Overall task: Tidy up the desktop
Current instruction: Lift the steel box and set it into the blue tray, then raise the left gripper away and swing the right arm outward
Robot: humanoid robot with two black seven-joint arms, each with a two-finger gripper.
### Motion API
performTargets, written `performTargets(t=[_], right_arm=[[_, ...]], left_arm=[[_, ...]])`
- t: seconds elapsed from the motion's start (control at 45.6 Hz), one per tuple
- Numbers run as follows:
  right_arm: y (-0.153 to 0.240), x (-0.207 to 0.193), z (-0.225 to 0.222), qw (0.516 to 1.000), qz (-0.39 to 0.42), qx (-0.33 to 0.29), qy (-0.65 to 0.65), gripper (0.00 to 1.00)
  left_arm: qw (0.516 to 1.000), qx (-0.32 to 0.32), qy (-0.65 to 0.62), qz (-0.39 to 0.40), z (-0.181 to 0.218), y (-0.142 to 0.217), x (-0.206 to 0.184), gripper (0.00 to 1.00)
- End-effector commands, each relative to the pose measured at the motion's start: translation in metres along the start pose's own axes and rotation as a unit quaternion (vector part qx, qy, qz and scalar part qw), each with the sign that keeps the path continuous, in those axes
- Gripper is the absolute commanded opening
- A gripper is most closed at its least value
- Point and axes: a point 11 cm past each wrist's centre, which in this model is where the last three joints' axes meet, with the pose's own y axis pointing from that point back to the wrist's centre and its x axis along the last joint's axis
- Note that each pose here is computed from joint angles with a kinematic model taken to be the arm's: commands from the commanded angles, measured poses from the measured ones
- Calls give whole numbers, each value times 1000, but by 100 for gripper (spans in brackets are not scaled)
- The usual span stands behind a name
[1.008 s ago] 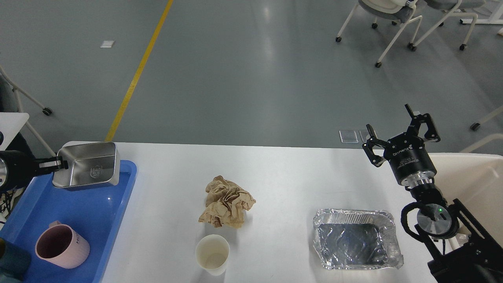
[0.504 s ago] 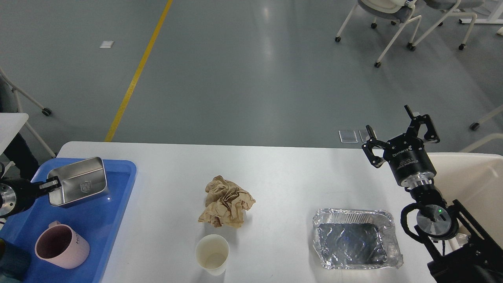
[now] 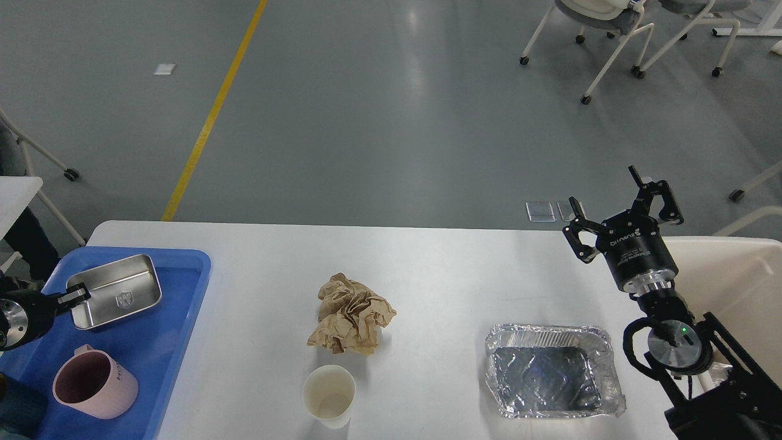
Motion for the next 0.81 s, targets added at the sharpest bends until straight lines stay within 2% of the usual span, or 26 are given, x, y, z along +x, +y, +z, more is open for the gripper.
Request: performTargets(t=[0.0,0.131,0.197,0.329,0.504,0.614,0.789], right_arm=[[1,2,1,1000,2,-1,0,100],[1,1,1,1000,1,-1,0,100],[1,2,1,1000,2,-1,0,100],[1,0,1,1000,0,-3,1,100],[0,0,2,1000,-2,-8,24,100],[0,0,3,999,-7,-13,46,100],[-1,-1,-17,993,-23,-16,117,100]], left_arm=[[1000,-4,2,4,1,1,4,80],[999,-22,22,7,10,3,12,96],[997,-39,64,10,15,5,18,97],[967,-122,220,35,43,19,59,97],[864,-249,435,41,74,44,102,97],[793,-315,519,51,89,61,124,97],[700,-379,605,39,99,78,112,97]])
